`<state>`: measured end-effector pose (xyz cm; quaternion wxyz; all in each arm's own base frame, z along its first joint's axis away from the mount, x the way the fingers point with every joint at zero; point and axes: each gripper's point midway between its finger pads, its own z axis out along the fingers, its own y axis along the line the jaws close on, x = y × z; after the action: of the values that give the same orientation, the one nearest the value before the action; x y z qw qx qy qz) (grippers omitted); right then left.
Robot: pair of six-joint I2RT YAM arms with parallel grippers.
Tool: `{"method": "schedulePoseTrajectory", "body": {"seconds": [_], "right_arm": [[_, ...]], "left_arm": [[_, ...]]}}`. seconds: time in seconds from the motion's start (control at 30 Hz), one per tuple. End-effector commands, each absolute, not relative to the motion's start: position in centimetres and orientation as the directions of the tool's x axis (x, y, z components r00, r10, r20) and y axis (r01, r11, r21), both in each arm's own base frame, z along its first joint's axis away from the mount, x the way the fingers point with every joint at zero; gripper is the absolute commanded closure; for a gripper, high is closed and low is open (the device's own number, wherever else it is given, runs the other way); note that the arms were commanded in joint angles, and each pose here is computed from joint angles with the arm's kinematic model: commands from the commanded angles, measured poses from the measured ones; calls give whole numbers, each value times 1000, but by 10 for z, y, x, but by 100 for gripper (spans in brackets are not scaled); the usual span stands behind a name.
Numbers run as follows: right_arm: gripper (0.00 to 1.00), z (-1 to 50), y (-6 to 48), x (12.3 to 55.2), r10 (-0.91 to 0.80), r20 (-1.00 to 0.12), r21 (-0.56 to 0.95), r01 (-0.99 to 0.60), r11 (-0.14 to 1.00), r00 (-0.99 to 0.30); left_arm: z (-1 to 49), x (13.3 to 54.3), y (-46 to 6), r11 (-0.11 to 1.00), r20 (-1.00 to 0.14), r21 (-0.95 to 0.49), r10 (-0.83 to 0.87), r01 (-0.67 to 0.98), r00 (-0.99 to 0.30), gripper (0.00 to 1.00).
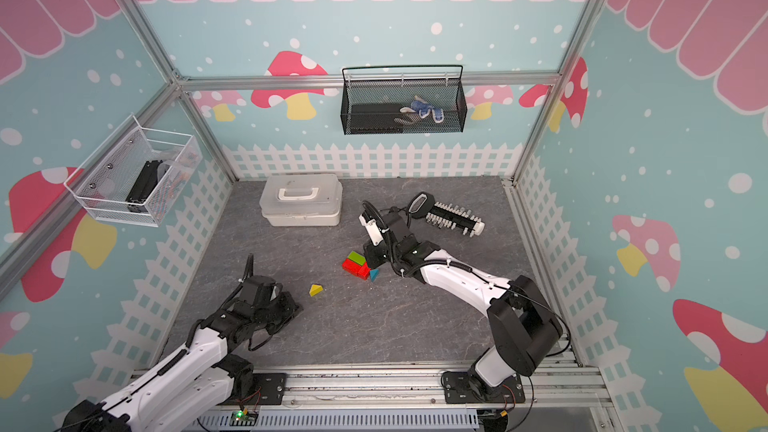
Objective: Assemble a piece of candy with building blocks
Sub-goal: Adjust the building block at the center of the board.
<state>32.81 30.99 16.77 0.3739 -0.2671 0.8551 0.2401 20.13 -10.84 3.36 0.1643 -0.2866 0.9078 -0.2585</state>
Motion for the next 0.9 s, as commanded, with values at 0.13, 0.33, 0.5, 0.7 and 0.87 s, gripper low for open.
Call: {"method": "schedulePoseTrajectory", "body": {"seconds": [0.13,0.33,0.5,0.7,0.87], "right_arm": [[100,160,305,327,-272,-749,225,-619,753,-604],[100,160,302,325,-278,-751,214,-618,756,-599],[100,157,302,325,-283,-747,211,-618,757,-602],[100,157,301,325,-286,-747,209,-619,757,-601],[100,155,300,324,-291,-743,206,-620,757,-602]], "left_arm": [[44,226,-131,705,-156,-611,-553,-360,-819,100],[49,246,-123,710,-236,-609,-588,-353,-774,100],[40,254,-119,717,-246,-592,-597,-369,-764,100],[33,266,-123,709,-242,-602,-600,-368,-762,100],[36,276,-122,720,-262,-592,-598,-363,-757,100]]}}
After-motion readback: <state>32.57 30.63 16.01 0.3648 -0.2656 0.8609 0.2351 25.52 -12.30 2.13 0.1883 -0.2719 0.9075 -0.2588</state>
